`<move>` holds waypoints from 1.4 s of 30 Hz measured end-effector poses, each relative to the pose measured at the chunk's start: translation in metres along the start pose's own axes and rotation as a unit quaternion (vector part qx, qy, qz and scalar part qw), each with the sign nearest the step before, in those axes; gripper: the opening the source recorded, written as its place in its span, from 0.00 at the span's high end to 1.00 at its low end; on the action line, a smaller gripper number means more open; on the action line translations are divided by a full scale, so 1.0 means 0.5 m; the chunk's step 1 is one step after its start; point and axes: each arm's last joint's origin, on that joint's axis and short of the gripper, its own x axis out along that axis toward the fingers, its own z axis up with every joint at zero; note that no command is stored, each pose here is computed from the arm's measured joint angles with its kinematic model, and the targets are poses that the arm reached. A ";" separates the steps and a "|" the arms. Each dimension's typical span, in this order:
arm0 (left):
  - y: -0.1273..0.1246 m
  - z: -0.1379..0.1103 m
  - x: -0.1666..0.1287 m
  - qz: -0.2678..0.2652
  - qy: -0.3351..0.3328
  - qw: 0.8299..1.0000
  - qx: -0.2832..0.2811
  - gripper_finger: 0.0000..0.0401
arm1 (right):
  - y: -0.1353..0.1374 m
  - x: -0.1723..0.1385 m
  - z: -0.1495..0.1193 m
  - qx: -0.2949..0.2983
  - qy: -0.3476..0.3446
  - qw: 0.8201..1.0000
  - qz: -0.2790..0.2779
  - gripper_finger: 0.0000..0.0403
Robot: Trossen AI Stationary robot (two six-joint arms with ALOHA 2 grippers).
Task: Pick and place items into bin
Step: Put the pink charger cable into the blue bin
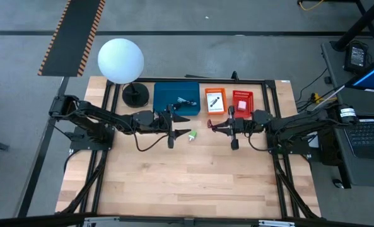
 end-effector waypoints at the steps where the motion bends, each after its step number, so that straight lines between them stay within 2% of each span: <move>1: 0.000 0.000 0.000 -0.001 0.000 1.000 0.000 0.48 | 0.000 0.003 -0.002 0.000 -0.001 1.000 0.000 0.99; 8: -0.002 0.002 0.000 -0.013 -0.005 1.000 -0.002 0.48 | -0.002 0.033 -0.003 -0.001 -0.018 1.000 -0.003 0.99; 13: -0.002 0.005 0.000 -0.014 -0.011 1.000 -0.013 0.49 | -0.005 0.080 -0.001 0.009 -0.007 1.000 0.011 0.99; 24: -0.003 0.013 0.000 -0.017 -0.031 0.999 -0.016 0.49 | -0.010 0.172 -0.002 -0.010 0.008 0.999 0.031 0.99; 31: -0.007 0.016 -0.001 -0.057 -0.036 0.998 -0.016 0.50 | -0.012 0.199 -0.001 -0.024 0.011 0.999 0.040 0.99; 37: -0.008 0.015 -0.001 -0.060 -0.035 0.997 -0.016 0.60 | -0.012 0.200 -0.001 -0.025 0.011 0.999 0.040 0.99; 42: -0.009 0.014 -0.001 -0.069 -0.031 0.997 -0.015 0.78 | -0.012 0.200 -0.001 -0.026 0.011 0.999 0.041 0.99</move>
